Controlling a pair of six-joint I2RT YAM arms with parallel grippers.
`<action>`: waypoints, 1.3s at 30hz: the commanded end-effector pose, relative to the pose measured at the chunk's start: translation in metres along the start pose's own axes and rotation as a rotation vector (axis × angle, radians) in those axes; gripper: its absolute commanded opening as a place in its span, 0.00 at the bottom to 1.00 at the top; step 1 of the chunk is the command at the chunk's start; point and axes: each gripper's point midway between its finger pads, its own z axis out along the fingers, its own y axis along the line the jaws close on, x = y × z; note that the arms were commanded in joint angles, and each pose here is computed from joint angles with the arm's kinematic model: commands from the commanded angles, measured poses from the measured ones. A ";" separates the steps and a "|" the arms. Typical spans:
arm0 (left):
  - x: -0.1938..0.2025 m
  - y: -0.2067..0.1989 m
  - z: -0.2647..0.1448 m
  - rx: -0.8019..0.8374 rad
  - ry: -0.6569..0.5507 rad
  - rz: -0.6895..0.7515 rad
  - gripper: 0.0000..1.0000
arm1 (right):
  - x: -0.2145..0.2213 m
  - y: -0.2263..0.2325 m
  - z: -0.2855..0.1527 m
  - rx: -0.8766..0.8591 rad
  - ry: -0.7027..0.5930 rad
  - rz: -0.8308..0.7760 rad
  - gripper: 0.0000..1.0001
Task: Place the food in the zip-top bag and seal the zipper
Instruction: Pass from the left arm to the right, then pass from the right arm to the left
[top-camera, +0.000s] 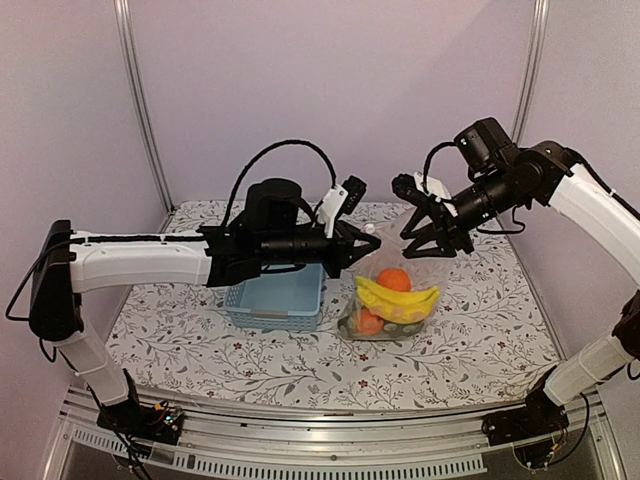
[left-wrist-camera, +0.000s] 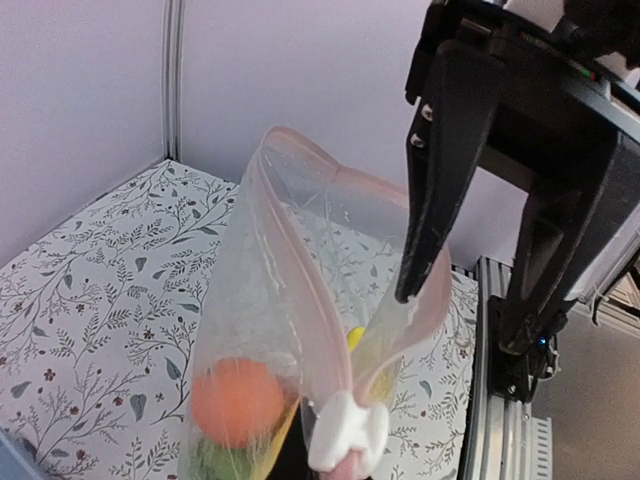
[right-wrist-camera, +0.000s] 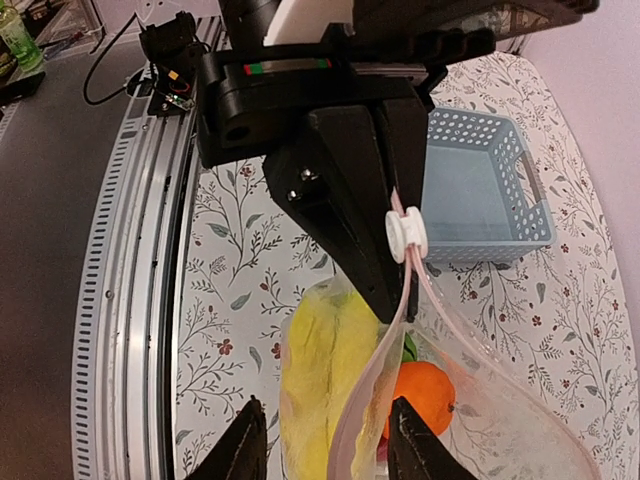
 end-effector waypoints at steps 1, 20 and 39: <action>-0.019 -0.012 -0.011 0.037 -0.023 0.030 0.00 | -0.009 -0.006 0.010 0.035 0.004 -0.011 0.41; -0.022 -0.004 -0.036 0.002 -0.108 0.072 0.24 | -0.041 -0.020 0.003 0.082 -0.071 -0.012 0.00; -0.041 0.002 -0.047 -0.053 -0.229 0.098 0.19 | -0.039 -0.024 0.019 0.031 -0.061 0.052 0.03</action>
